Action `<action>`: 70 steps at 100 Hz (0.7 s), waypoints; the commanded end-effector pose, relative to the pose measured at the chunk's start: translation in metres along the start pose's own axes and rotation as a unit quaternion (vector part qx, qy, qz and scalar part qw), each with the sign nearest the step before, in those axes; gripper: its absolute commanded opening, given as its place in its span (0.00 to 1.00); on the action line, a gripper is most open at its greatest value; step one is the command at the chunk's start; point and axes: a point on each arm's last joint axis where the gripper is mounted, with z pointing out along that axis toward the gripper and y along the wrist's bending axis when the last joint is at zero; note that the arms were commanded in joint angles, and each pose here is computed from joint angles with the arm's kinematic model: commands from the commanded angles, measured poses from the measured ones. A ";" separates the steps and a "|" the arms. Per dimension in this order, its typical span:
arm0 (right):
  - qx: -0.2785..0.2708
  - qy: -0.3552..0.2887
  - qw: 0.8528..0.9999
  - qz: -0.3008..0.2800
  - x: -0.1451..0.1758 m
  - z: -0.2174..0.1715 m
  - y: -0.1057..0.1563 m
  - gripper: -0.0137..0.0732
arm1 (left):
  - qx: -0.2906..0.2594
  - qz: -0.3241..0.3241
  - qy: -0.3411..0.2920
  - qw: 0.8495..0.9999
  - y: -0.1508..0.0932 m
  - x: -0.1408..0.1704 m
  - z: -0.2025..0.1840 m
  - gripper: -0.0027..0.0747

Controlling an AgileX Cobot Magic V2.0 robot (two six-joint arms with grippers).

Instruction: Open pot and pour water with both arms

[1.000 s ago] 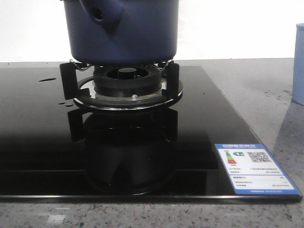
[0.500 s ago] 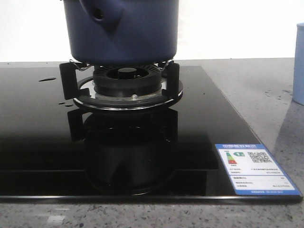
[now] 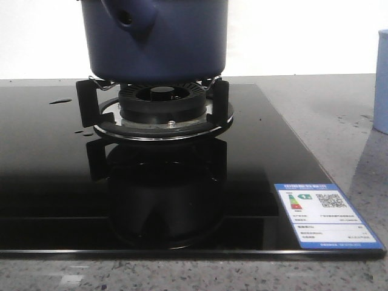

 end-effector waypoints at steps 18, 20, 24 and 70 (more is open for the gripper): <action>0.019 -0.037 0.999 -0.006 -0.013 -0.001 -0.003 0.08 | 0.058 0.156 0.014 0.986 -0.010 -0.001 0.000 0.01; 0.019 -0.037 0.999 -0.006 -0.013 -0.001 -0.003 0.08 | 0.057 0.150 0.021 0.987 -0.010 0.000 0.000 0.01; 0.019 -0.037 0.999 -0.006 -0.013 -0.001 -0.003 0.08 | 0.054 0.136 0.034 0.989 -0.009 0.003 0.000 0.01; 0.019 -0.037 0.999 -0.006 -0.013 -0.001 -0.003 0.08 | -0.031 0.081 0.136 0.987 0.011 0.075 -0.003 0.01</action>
